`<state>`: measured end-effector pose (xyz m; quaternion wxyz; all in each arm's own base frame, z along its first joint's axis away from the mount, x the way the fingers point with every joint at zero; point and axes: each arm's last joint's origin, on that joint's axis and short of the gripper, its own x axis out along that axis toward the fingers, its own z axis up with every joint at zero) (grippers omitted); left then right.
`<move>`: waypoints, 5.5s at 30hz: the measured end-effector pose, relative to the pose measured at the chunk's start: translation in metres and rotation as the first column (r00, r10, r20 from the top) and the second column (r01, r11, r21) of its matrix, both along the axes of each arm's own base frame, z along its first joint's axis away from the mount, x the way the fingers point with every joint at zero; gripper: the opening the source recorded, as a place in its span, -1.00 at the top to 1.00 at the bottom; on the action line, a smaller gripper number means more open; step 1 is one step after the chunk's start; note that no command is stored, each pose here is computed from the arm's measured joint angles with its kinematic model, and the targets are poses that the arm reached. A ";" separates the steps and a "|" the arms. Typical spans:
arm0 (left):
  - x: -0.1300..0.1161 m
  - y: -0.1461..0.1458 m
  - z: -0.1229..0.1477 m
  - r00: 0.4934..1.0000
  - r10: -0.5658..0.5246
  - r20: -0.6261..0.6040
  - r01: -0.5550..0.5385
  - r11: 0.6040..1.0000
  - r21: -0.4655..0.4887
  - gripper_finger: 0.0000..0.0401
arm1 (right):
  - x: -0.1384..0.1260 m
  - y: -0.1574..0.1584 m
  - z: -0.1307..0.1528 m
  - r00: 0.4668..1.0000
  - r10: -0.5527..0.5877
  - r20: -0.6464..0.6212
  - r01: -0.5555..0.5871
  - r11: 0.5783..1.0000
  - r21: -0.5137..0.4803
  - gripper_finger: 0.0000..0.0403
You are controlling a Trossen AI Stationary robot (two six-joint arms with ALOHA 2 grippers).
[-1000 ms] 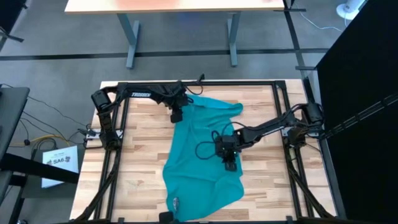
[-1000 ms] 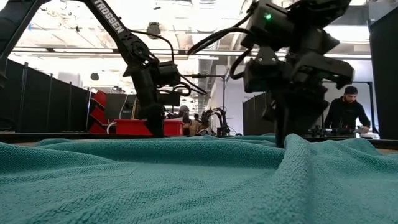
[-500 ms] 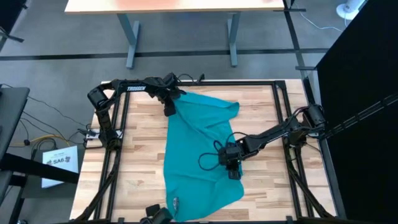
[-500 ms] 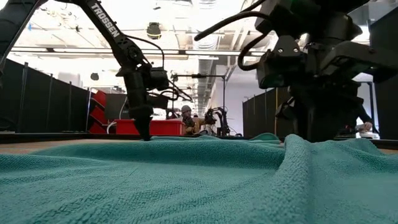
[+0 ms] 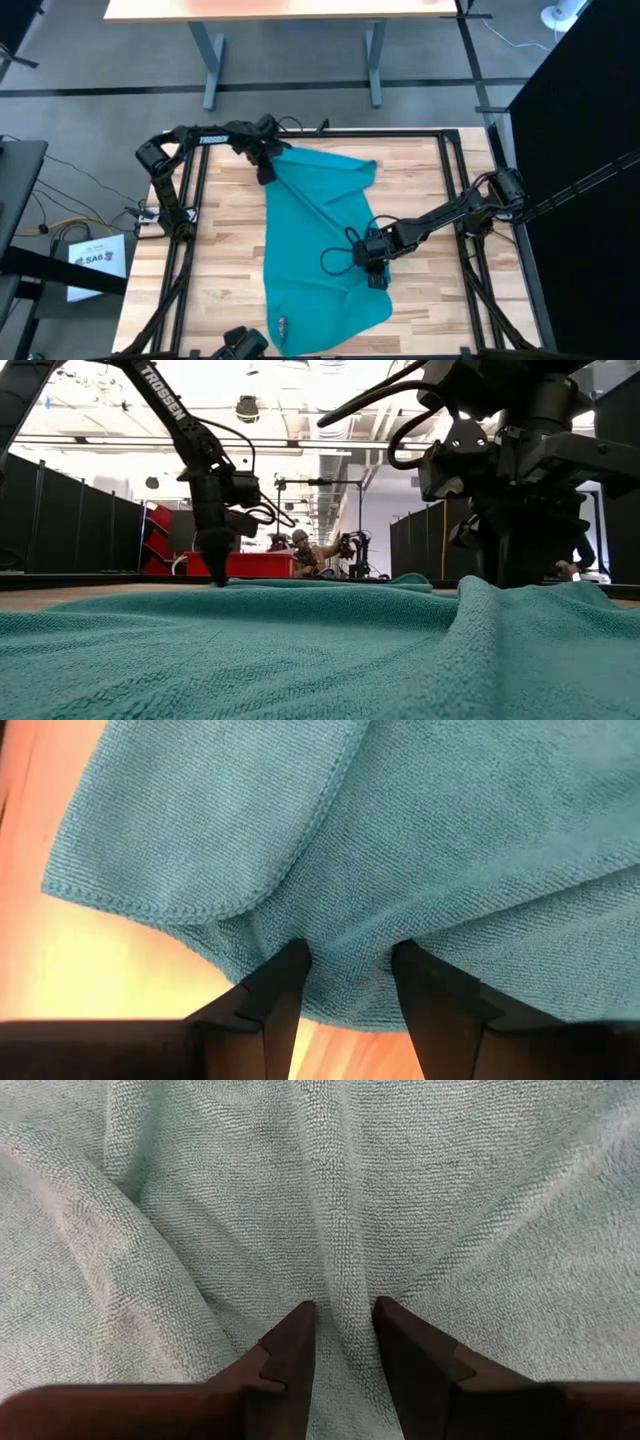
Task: Roll towel
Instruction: Roll the blue towel
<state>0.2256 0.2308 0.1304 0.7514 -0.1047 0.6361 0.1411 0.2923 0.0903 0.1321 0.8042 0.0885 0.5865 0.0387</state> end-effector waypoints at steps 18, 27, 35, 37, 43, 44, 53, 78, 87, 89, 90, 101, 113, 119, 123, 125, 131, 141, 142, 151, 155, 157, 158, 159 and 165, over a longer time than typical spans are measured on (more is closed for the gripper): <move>0.058 -0.072 0.040 0.938 -0.295 0.180 0.285 0.955 0.078 0.29 | -0.010 0.054 0.048 0.990 -0.010 0.142 -0.010 0.990 0.139 0.52; 0.058 -0.050 -0.001 0.964 -0.238 0.116 0.240 0.971 -0.005 0.29 | -0.016 0.088 0.021 0.988 -0.113 0.106 0.099 0.987 0.129 0.52; 0.053 -0.035 -0.002 0.969 -0.204 0.138 0.201 0.979 0.037 0.29 | -0.011 0.106 -0.010 0.984 -0.157 0.082 0.143 0.977 0.155 0.52; 0.052 -0.033 -0.002 0.970 -0.198 0.140 0.195 0.980 0.040 0.29 | -0.013 0.110 -0.013 0.982 -0.170 0.079 0.156 0.975 0.159 0.52; 0.048 -0.027 -0.002 0.974 -0.175 0.141 0.170 0.984 0.045 0.29 | -0.021 0.121 -0.014 0.977 -0.202 0.066 0.188 0.967 0.172 0.52; 0.047 -0.025 -0.002 0.975 -0.171 0.141 0.166 0.985 0.045 0.29 | -0.024 0.125 -0.014 0.977 -0.203 0.060 0.189 0.965 0.179 0.52; 0.044 -0.024 -0.003 0.975 -0.180 0.130 0.176 0.984 0.041 0.29 | -0.048 0.152 -0.015 0.977 -0.212 0.008 0.205 0.952 0.228 0.52; 0.023 -0.118 0.111 0.966 -0.194 0.171 0.207 0.976 -0.061 0.29 | 0.007 0.078 0.058 0.989 0.035 0.146 0.006 0.962 -0.272 0.52; 0.037 -0.202 0.077 0.936 -0.308 0.170 0.334 0.931 -0.151 0.29 | 0.038 -0.091 0.070 0.965 -0.240 0.102 0.254 0.777 -0.575 0.52; 0.035 -0.214 0.065 0.942 -0.285 0.179 0.314 0.935 -0.166 0.29 | 0.039 -0.135 0.080 0.958 -0.253 0.134 0.285 0.799 -0.530 0.52; 0.033 -0.220 0.058 0.945 -0.274 0.178 0.305 0.936 -0.177 0.29 | 0.038 -0.157 0.085 0.955 -0.252 0.159 0.298 0.824 -0.482 0.52; 0.042 -0.263 0.043 0.931 -0.087 0.353 0.189 0.946 -0.263 0.29 | -0.011 -0.322 0.111 0.949 -0.259 0.178 0.304 0.904 -0.302 0.29; 0.041 -0.266 0.043 0.947 0.086 0.308 0.027 0.938 -0.346 0.29 | 0.023 -0.353 0.051 0.986 0.087 -0.138 -0.136 0.909 -0.395 0.02; 0.042 -0.266 0.043 0.945 0.117 0.304 -0.005 0.938 -0.346 0.29 | 0.016 -0.365 0.040 0.987 0.060 -0.151 -0.114 0.920 -0.375 0.06; 0.042 -0.266 0.043 0.945 0.118 0.306 -0.009 0.942 -0.336 0.29 | 0.015 -0.362 0.040 0.988 0.076 -0.138 -0.119 0.935 -0.334 0.07; 0.042 -0.266 0.043 0.945 0.114 0.308 -0.005 0.943 -0.331 0.29 | 0.018 -0.357 0.042 0.987 0.093 -0.132 -0.132 0.938 -0.322 0.07; 0.040 -0.266 0.043 0.949 0.081 0.306 0.019 0.951 -0.310 0.29 | 0.024 -0.347 0.042 0.982 0.129 -0.135 -0.164 0.943 -0.288 0.07; 0.038 -0.265 0.041 0.958 0.042 0.285 0.043 0.957 -0.287 0.29 | 0.032 -0.339 0.040 0.976 0.172 -0.133 -0.205 0.934 -0.293 0.07; 0.038 -0.265 0.041 0.958 0.039 0.286 0.046 0.957 -0.286 0.29 | 0.033 -0.338 0.038 0.974 0.182 -0.136 -0.215 0.932 -0.292 0.07; 0.038 -0.265 0.041 0.957 0.038 0.287 0.047 0.957 -0.285 0.29 | 0.037 -0.335 0.033 0.966 0.181 -0.186 -0.234 0.917 -0.323 0.33; 0.038 -0.265 0.041 0.957 0.039 0.289 0.047 0.957 -0.285 0.29 | 0.033 -0.337 0.033 0.966 0.167 -0.196 -0.224 0.922 -0.316 0.72; 0.038 -0.265 0.042 0.956 0.039 0.290 0.047 0.957 -0.285 0.29 | 0.032 -0.339 0.033 0.966 0.163 -0.201 -0.221 0.923 -0.316 0.91; 0.038 -0.265 0.042 0.956 0.039 0.290 0.047 0.958 -0.284 0.29 | 0.032 -0.339 0.033 0.967 0.158 -0.202 -0.217 0.923 -0.318 0.95; 0.038 -0.265 0.042 0.956 0.040 0.290 0.046 0.958 -0.283 0.29 | 0.031 -0.340 0.033 0.968 0.147 -0.201 -0.206 0.926 -0.317 0.96; 0.042 -0.258 0.056 0.948 0.025 0.317 0.060 0.965 -0.254 0.29 | 0.029 -0.342 0.033 0.977 0.090 -0.193 -0.147 0.940 -0.306 1.00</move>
